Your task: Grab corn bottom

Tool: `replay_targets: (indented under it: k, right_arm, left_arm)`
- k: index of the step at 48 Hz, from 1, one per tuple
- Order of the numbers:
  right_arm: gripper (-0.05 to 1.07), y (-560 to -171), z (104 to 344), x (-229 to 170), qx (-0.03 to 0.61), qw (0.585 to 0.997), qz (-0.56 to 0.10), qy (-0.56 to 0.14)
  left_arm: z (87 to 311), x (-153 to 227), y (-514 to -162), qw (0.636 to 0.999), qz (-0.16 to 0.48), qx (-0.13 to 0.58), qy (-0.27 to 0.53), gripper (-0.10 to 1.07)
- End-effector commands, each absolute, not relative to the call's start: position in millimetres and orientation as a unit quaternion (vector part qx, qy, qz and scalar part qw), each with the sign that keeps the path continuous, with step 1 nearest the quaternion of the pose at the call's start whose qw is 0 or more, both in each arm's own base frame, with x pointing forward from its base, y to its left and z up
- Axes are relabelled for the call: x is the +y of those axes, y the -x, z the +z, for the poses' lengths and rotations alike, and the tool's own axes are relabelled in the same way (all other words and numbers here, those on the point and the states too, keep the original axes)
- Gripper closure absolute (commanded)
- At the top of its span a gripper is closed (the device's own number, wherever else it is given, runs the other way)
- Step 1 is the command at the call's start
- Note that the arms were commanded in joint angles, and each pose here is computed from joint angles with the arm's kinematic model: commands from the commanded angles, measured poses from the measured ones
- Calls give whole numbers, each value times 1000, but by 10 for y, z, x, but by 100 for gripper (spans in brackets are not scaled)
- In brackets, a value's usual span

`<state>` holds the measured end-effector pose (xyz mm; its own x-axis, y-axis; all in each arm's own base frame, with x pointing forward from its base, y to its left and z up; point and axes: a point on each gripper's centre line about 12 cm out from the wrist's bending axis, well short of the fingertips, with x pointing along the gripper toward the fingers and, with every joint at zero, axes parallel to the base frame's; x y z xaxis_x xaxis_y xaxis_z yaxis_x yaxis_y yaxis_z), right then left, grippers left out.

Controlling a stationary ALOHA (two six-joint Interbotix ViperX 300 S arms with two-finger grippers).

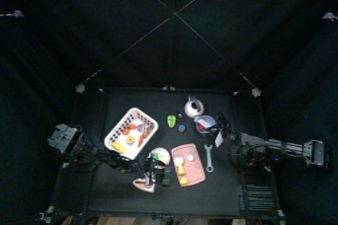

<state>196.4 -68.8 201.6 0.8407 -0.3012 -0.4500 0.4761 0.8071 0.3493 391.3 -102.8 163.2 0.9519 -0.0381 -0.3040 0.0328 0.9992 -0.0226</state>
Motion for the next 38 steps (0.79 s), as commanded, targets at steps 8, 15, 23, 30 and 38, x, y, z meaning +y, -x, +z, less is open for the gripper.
replay_targets:
  k: [8,15,23,30,38]
  right_arm:
    - [23,-2014,2049,-614,183,938,-186,-229]
    - [23,-2013,2031,-607,187,938,-185,-228]
    - [24,-2011,2010,-606,190,937,-185,-227]
    - [24,-2005,1998,-608,192,937,-186,-226]
    - [24,-1997,1987,-612,193,936,-187,-226]
  left_arm:
    - [1640,-1053,-4260,980,-20,193,42,7]
    - [1525,-973,-4439,976,-13,213,47,-5]
    - [1431,-767,-4590,974,12,218,52,-6]
    - [1298,-695,-4659,970,18,237,54,-6]
    - [1187,-722,-4707,964,10,261,57,-6]
